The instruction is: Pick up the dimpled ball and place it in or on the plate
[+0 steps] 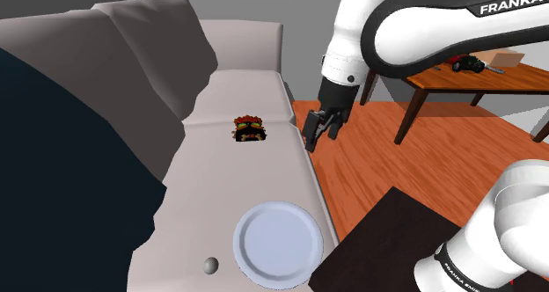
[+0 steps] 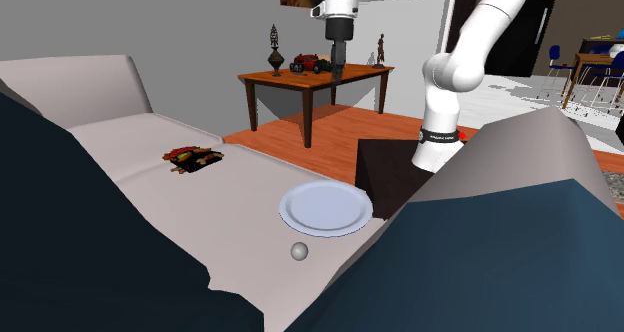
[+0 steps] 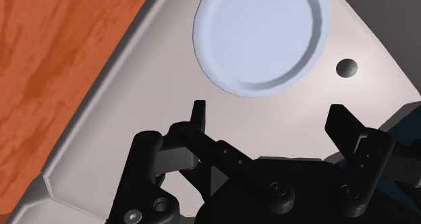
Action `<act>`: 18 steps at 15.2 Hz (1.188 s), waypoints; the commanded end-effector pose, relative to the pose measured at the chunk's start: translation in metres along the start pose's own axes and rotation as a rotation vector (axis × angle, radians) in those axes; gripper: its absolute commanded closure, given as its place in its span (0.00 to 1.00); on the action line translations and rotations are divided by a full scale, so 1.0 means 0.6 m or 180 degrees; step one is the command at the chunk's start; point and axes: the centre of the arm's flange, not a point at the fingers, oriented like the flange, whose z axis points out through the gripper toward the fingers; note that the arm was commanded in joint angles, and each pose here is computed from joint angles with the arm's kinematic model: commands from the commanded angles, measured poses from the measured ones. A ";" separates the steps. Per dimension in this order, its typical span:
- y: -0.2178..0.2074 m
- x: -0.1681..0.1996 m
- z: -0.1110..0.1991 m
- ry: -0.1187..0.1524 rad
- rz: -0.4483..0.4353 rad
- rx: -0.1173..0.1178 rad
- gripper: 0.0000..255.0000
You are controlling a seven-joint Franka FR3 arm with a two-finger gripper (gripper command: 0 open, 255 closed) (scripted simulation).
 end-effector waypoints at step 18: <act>-0.274 0.096 0.316 -0.0143 0.0154 -0.0182 0.00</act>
